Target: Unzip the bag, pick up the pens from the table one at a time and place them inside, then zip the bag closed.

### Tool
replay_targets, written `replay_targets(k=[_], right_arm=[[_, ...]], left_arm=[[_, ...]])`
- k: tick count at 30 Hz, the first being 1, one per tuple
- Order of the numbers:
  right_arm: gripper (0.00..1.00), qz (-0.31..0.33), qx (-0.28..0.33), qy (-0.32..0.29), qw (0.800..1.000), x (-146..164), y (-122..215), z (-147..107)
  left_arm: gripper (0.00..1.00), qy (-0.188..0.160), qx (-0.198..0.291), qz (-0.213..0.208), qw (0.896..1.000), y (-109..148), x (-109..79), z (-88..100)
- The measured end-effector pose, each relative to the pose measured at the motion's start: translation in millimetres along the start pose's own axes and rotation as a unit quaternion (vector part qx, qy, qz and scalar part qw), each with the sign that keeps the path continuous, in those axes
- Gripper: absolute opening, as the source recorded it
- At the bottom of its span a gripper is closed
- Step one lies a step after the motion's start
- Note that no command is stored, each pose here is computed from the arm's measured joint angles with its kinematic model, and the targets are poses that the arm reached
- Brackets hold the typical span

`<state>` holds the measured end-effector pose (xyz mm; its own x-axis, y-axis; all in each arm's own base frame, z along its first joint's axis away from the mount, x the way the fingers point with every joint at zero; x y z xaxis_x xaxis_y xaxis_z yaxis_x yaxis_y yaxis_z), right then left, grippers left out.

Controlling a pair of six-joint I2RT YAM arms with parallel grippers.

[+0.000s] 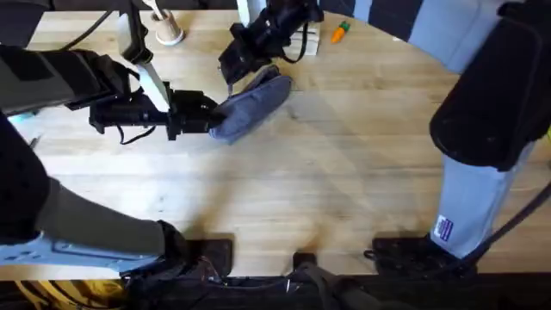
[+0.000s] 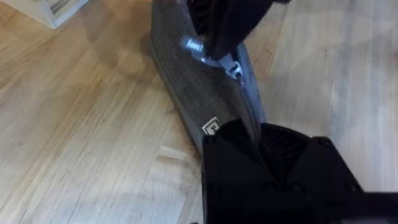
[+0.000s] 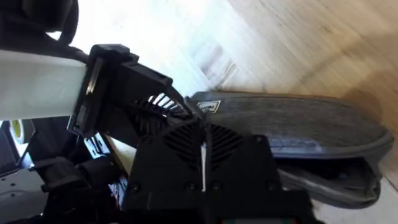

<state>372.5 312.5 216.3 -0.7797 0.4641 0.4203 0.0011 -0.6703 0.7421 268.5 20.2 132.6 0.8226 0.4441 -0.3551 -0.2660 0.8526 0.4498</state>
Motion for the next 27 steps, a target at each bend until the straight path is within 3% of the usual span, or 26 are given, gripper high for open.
replay_targets(k=[9, 20, 27], right_arm=[[0.033, -0.02, 0.0, -0.056, 0.998, -43.2, 26.5, -12.7], [0.033, -0.092, -0.016, -0.139, 0.986, -132.2, 54.5, -40.1], [0.033, -0.086, -0.019, -0.179, 0.98, -153.5, 56.9, -51.9]], left_arm=[[0.043, 0.0, -0.002, -0.001, 1.0, 0.0, -0.1, 0.3], [0.043, 0.001, -0.001, -0.001, 1.0, 0.0, -0.4, 0.2], [0.043, -0.002, 0.0, -0.007, 1.0, -3.5, -1.9, 1.6]])
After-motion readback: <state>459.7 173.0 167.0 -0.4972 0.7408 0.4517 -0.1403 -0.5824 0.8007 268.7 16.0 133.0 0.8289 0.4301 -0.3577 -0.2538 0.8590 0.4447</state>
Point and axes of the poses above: each hand's point on the last joint's axis, 136 mm out from that joint toward the fingers, its own y axis back along the fingers, its own x axis along the line the jaws close on, z = x × y, the point moved 9 cm from there along y, back along the fingers, and after that the axes turned 14 degrees about y, right-handed, at the moved point
